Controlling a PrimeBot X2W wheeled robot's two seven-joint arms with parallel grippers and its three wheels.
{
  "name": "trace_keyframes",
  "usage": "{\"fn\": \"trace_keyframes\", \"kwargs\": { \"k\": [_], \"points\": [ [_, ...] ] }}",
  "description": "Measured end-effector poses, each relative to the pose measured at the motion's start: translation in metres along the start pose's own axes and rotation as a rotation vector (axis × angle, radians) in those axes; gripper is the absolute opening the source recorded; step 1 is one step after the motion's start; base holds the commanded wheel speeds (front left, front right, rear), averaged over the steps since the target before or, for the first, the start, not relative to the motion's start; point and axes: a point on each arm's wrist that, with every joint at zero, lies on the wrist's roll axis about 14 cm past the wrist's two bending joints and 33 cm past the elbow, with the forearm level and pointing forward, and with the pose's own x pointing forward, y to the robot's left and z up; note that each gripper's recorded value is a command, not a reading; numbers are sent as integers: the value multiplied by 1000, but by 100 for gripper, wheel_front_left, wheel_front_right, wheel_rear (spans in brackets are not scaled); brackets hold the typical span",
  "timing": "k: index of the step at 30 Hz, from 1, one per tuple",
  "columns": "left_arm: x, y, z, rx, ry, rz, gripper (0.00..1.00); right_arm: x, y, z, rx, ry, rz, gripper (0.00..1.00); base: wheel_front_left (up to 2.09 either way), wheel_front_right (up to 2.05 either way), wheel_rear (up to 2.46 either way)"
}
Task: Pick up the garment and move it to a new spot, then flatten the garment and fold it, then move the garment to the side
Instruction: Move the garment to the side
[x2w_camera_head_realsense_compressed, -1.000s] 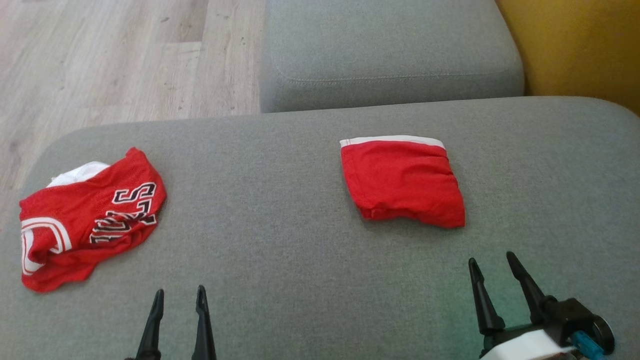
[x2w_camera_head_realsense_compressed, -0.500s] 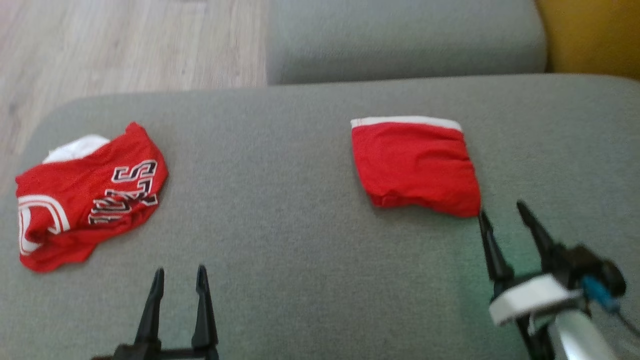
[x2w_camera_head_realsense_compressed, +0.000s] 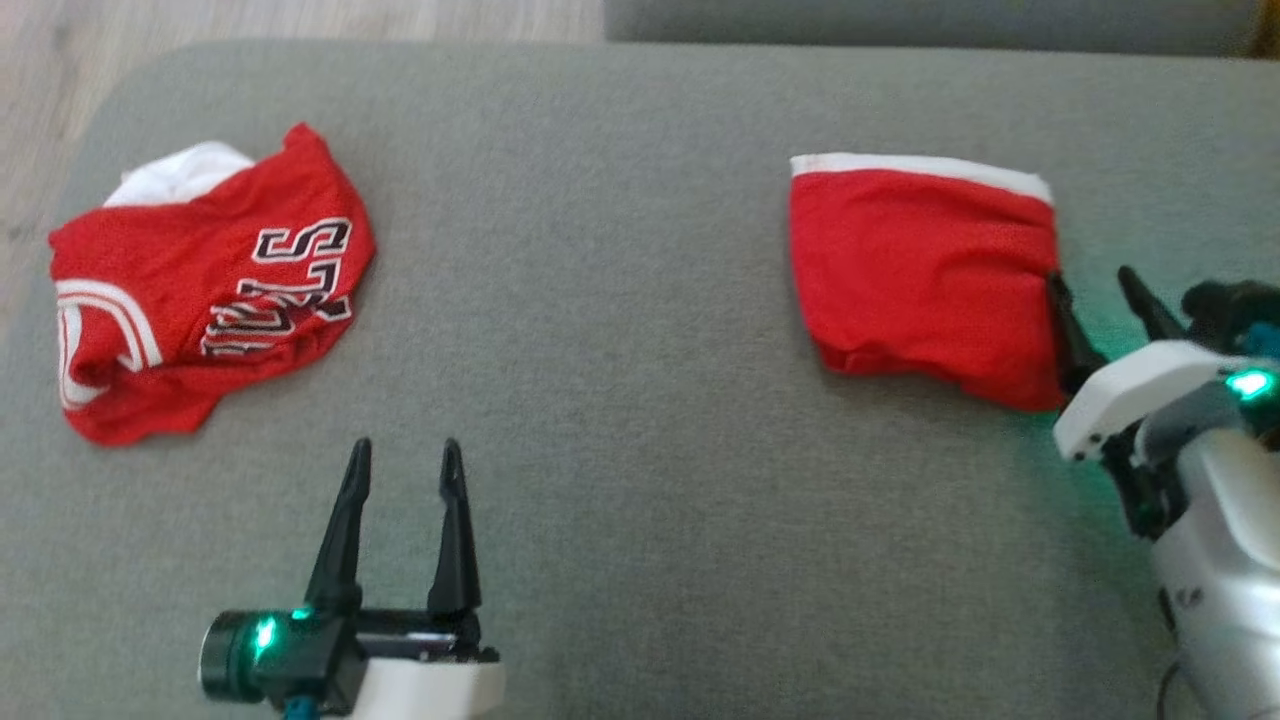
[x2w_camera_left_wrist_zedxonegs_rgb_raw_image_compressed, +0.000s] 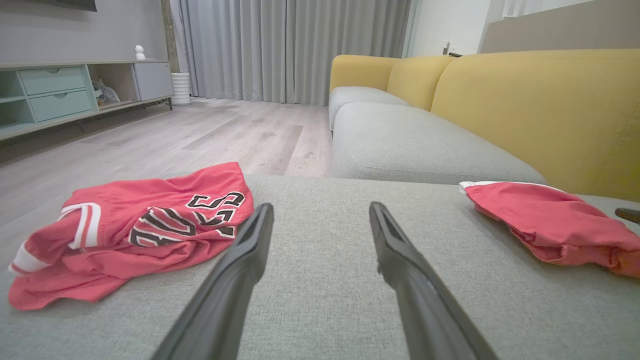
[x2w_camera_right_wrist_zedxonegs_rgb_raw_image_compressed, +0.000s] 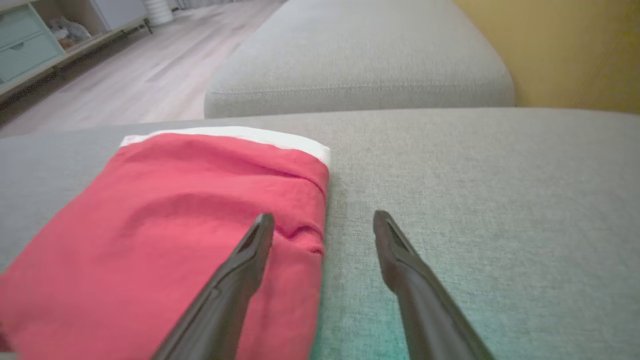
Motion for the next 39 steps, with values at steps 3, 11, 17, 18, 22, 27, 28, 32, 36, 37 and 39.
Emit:
{"fn": "trace_keyframes", "kwargs": {
  "k": [3,11,17,18,22,27,28,32,36,37,39],
  "points": [
    [6,-1,-2,14,5,-2,100,15,-1,-14,0,71,9,100,0,0,0],
    [13,-7,-14,72,35,-15,100,28,12,-37,33,166,61,0,0,0,0],
    [35,-29,-11,84,9,-92,100,14,-48,-37,-67,167,-28,0,0,0,0],
    [41,-33,-10,80,0,-107,100,11,-64,-36,-88,173,-54,0,0,0,0],
    [66,-56,-4,51,-44,-188,100,-1,-133,-31,-169,208,-174,0,0,0,0],
    [95,-81,-12,43,-63,-279,100,-14,-205,-21,-245,239,-307,0,0,0,0],
    [99,-86,-15,37,-62,-295,100,-15,-216,-20,-257,244,-329,0,0,0,0],
    [115,-98,-32,23,-45,-333,100,-17,-248,-18,-344,288,-383,0,0,0,0],
    [125,-104,-49,13,-23,-356,100,-21,-281,-4,-471,313,-444,0,0,0,0],
    [127,-105,-52,11,-20,-358,100,-20,-288,2,-509,313,-458,32,0,0,0],
    [131,-106,-57,8,-14,-359,100,-17,-298,15,-571,296,-485,100,0,0,0]
  ]
}}
